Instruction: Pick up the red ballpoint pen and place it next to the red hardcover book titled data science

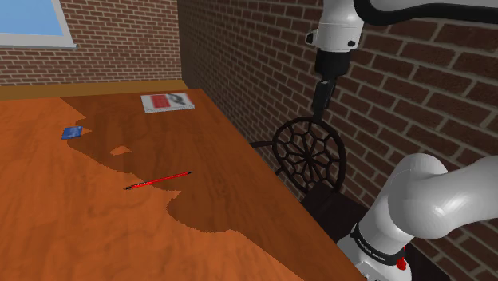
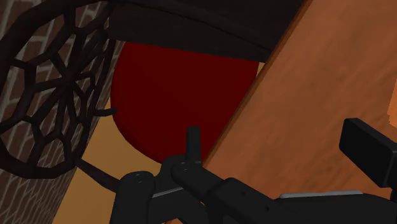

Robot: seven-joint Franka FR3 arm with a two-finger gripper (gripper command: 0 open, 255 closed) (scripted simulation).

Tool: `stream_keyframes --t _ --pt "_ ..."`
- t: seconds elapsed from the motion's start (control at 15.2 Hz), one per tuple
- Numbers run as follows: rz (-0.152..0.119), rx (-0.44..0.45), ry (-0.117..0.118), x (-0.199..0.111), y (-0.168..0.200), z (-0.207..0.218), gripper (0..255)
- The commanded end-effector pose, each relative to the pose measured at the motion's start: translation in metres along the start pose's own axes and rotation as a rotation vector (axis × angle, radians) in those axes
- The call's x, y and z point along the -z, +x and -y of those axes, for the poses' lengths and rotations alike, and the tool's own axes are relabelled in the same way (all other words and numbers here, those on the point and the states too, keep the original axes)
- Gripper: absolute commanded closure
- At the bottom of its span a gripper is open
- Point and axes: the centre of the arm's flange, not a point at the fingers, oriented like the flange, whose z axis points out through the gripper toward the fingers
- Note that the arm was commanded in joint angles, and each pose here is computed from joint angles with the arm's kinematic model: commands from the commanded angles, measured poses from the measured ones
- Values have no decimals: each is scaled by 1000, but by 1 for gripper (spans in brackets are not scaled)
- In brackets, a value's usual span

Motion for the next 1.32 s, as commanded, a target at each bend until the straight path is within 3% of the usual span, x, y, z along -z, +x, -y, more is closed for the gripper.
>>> stream_keyframes --t 0.0,1.25 --pt "0 0 0 0 0 0 0" --pt "-100 546 -191 -86 191 121 0"
